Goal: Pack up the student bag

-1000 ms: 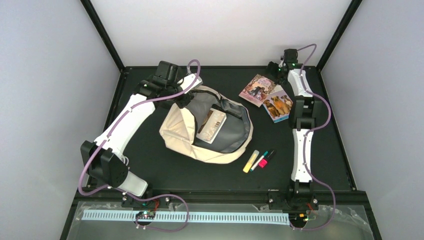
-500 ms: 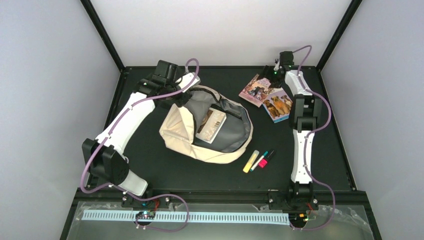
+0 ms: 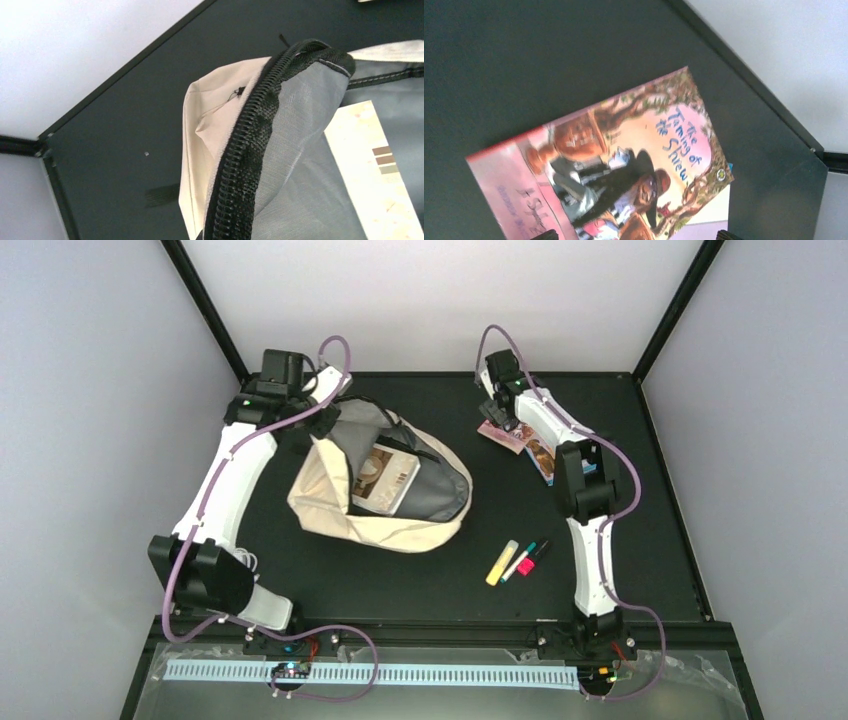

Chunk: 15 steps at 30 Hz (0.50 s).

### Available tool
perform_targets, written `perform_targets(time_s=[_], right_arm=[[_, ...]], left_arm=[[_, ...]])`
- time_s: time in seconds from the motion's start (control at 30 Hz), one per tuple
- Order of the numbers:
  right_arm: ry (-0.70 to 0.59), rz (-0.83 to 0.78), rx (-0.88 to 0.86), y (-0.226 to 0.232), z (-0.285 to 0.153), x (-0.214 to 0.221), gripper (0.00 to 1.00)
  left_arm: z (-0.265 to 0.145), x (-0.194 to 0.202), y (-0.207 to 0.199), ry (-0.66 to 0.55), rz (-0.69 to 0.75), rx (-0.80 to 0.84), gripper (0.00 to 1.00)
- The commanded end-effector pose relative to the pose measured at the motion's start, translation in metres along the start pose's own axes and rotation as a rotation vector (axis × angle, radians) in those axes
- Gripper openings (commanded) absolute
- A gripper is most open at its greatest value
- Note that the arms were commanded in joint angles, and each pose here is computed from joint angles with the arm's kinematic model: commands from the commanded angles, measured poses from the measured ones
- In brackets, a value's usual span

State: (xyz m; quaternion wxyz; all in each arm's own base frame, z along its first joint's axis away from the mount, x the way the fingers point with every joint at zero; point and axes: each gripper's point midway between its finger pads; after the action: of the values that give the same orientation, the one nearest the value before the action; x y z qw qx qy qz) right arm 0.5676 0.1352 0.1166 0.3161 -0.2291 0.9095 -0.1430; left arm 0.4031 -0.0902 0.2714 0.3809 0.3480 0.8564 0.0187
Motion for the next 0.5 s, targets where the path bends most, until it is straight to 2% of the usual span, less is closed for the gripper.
perform_targets(time_s=[0.0,0.2,0.37,0.47], right_arm=[[0.084,-0.254,0.049,-0.008,0.017,0.034,0.84],[-0.019,-0.456,0.060,0.039,0.008,0.048,0.91],[0.013,-0.529,0.155,0.043,0.017,0.048,0.91],[-0.037,-0.559,0.158,0.054,0.005,0.041,0.90]], left_arm=[[-0.031,0.011,0.026,0.005,-0.017,-0.101,0.02],[-0.027,0.008,0.013,-0.025,-0.033,-0.026,0.02],[-0.029,0.003,0.012,-0.043,-0.036,-0.016,0.02],[-0.029,0.003,0.011,-0.045,-0.036,-0.011,0.02]])
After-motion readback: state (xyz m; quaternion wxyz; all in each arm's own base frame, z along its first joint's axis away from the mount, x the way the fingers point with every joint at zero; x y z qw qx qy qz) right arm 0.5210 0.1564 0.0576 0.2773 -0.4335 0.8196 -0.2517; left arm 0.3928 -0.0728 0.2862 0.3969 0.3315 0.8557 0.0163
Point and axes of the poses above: each gripper's point midway between its finger pads, its own z axis out along the fingers, its own y axis along the line the jaws close on, x = y × z, and after that the axes turned 4 degrees about z, right-handed
